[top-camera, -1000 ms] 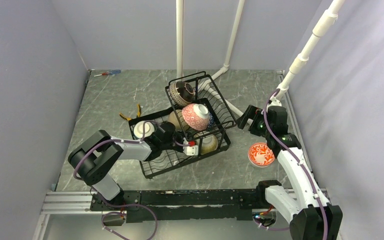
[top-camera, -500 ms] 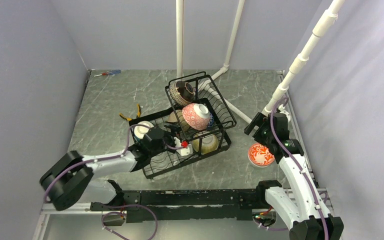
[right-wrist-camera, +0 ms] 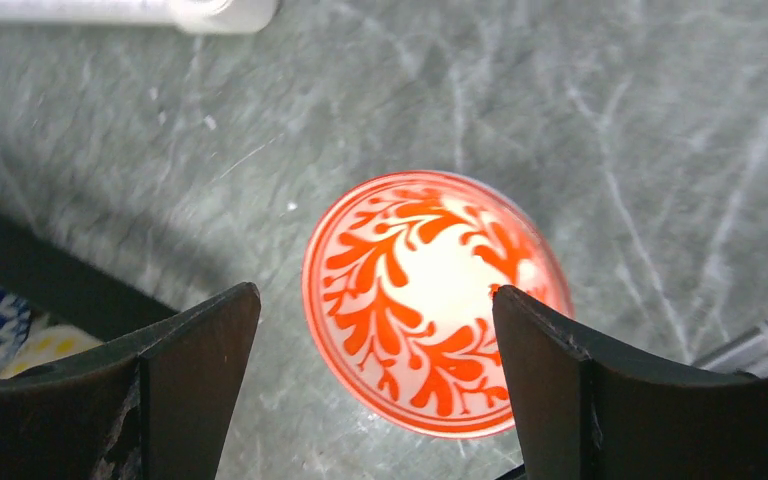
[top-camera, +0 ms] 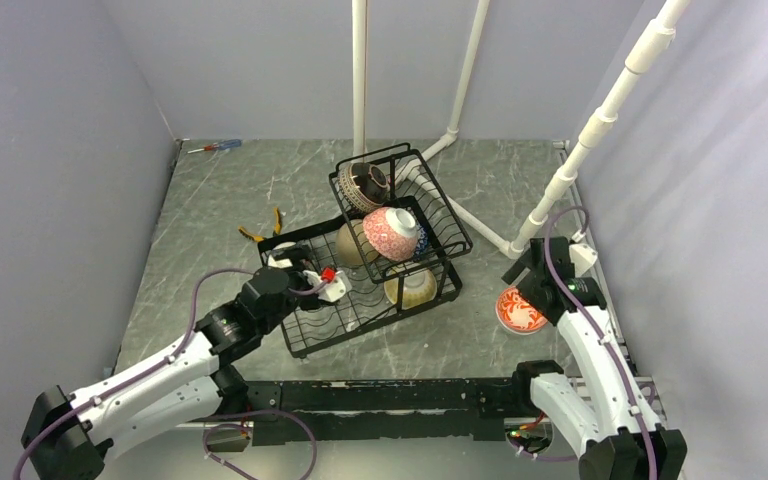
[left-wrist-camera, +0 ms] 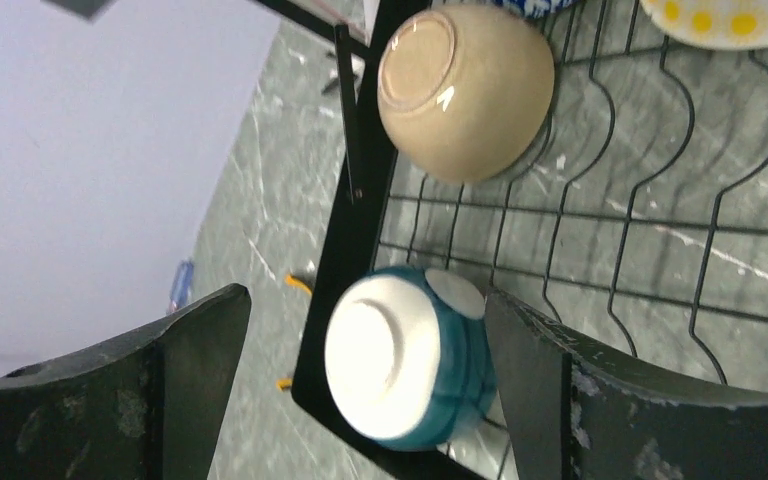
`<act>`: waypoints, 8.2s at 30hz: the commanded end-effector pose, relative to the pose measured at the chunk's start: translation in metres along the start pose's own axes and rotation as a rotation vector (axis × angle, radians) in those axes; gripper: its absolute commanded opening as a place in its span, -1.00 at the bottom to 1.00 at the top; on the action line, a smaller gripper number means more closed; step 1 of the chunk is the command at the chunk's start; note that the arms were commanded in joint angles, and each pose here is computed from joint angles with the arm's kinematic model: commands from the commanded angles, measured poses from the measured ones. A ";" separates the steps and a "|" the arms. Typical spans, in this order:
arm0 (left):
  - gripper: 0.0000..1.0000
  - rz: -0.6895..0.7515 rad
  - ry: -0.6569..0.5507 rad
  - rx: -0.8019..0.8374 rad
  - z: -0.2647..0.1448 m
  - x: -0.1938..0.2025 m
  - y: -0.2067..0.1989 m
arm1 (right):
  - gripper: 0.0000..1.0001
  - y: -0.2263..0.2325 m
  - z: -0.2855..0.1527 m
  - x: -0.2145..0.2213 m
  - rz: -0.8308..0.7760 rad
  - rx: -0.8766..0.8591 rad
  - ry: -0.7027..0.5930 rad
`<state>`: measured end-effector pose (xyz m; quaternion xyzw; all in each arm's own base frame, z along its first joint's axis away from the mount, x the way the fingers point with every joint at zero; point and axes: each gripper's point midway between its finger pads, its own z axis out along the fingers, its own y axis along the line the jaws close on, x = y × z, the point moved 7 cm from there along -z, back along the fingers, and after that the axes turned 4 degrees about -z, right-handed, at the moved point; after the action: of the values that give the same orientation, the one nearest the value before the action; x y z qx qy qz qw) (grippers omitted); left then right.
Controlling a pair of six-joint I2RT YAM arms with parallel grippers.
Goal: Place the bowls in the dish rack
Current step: Pick up the bowl from the center of the board, then turn the bowl upside down on the dish rack.
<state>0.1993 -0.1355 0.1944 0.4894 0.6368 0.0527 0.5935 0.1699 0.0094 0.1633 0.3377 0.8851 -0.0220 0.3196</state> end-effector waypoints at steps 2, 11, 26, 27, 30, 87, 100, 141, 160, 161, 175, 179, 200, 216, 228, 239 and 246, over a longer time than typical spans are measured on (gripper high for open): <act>0.85 -0.074 0.129 -0.026 -0.018 0.008 0.007 | 0.80 -0.024 -0.014 -0.023 0.135 0.209 -0.197; 0.86 -0.083 0.125 -0.023 -0.019 0.007 0.007 | 0.70 -0.037 -0.006 -0.020 0.187 0.291 -0.262; 0.86 -0.063 0.128 -0.055 -0.021 0.004 0.014 | 0.15 -0.038 0.025 0.009 0.198 0.322 -0.121; 0.86 -0.062 0.129 -0.052 -0.021 0.004 0.014 | 0.13 -0.038 0.027 0.011 0.198 0.321 -0.113; 0.86 -0.067 0.124 -0.055 -0.022 0.003 0.015 | -0.01 -0.038 0.031 0.013 0.200 0.318 -0.104; 0.88 -0.611 -0.096 -0.202 -0.047 -0.133 0.112 | -1.00 0.068 -0.165 -0.114 -0.229 -0.792 -0.633; 0.88 -0.938 -0.296 0.250 -0.028 -0.246 0.117 | -1.00 0.125 -0.190 -0.134 -0.299 -1.194 -0.619; 0.01 -1.450 -0.193 0.846 0.044 -0.278 0.075 | -1.00 0.176 -0.202 -0.118 -0.426 -1.467 -0.548; -0.95 -1.439 -0.258 0.643 0.052 -0.243 0.093 | 0.51 0.181 -0.181 -0.112 -0.419 -1.430 -0.504; -0.95 -1.430 -0.283 0.621 0.051 -0.243 0.097 | 0.57 0.181 -0.181 -0.112 -0.421 -1.431 -0.502; -0.95 -1.110 -0.465 0.224 -0.017 -0.210 0.130 | 0.85 0.186 -0.168 -0.107 -0.434 -1.439 -0.458; -0.95 -1.009 -0.418 0.096 -0.046 -0.185 0.130 | 0.86 0.187 -0.162 -0.104 -0.440 -1.438 -0.437; -0.95 -0.449 -0.060 0.121 -0.051 -0.046 0.045 | 0.89 0.186 -0.128 -0.086 -0.474 -1.384 -0.355; -0.95 -0.091 -0.167 0.249 0.021 -0.025 0.013 | 0.93 0.176 -0.113 -0.079 -0.499 -1.294 -0.350; -0.95 0.164 -0.279 0.292 0.046 -0.026 -0.020 | 0.94 0.174 -0.110 -0.078 -0.501 -1.280 -0.346; -0.95 0.334 -0.253 0.330 0.062 -0.017 -0.060 | 0.96 0.173 -0.110 -0.080 -0.506 -1.267 -0.354; -0.95 0.404 -0.170 0.296 0.078 -0.014 -0.079 | 0.96 0.172 -0.112 -0.080 -0.503 -1.271 -0.358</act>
<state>0.2008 -0.2150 0.1155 0.7103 0.4907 -0.0269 0.5040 0.2613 0.1267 0.3181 -0.1313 0.7282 0.3794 0.5554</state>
